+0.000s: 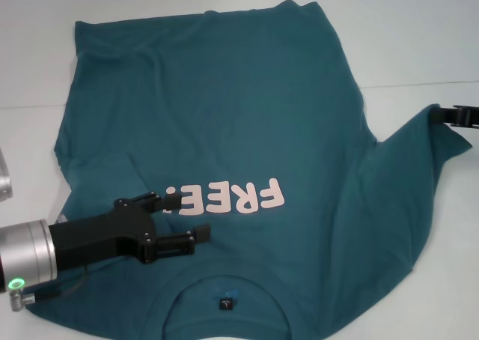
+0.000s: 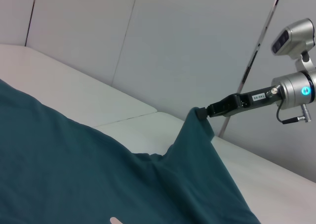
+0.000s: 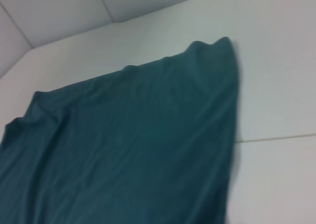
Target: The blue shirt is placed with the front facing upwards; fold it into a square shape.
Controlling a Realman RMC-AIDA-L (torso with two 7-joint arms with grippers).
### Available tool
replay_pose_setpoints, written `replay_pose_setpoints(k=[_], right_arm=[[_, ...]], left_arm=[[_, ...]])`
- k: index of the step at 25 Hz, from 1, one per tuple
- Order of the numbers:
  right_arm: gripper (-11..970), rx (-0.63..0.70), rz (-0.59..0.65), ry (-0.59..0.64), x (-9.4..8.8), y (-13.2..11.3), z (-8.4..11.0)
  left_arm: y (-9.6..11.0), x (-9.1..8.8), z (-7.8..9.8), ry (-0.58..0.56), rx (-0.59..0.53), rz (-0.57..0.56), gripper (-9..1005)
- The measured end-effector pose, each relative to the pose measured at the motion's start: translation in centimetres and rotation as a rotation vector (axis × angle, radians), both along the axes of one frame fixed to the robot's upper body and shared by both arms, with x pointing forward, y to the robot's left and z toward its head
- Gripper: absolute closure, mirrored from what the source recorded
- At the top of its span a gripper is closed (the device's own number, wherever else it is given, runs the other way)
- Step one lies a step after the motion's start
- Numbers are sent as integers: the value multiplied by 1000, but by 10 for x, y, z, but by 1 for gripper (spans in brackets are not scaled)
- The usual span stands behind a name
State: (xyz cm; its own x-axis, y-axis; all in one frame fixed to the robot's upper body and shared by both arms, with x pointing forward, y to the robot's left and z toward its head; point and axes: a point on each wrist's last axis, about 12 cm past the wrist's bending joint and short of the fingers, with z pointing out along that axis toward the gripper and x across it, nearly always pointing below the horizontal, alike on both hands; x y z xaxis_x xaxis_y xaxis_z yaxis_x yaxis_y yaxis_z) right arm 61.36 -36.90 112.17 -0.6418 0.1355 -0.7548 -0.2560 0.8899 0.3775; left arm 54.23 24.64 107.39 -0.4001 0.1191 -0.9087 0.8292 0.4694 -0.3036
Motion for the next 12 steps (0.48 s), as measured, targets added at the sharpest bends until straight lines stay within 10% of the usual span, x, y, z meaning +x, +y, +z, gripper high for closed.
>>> replay_pose_setpoints(k=[12], right_arm=[[926,-58,257,-4,25,85,5]], left_arm=[[0,1,0,-1,6,8,110]])
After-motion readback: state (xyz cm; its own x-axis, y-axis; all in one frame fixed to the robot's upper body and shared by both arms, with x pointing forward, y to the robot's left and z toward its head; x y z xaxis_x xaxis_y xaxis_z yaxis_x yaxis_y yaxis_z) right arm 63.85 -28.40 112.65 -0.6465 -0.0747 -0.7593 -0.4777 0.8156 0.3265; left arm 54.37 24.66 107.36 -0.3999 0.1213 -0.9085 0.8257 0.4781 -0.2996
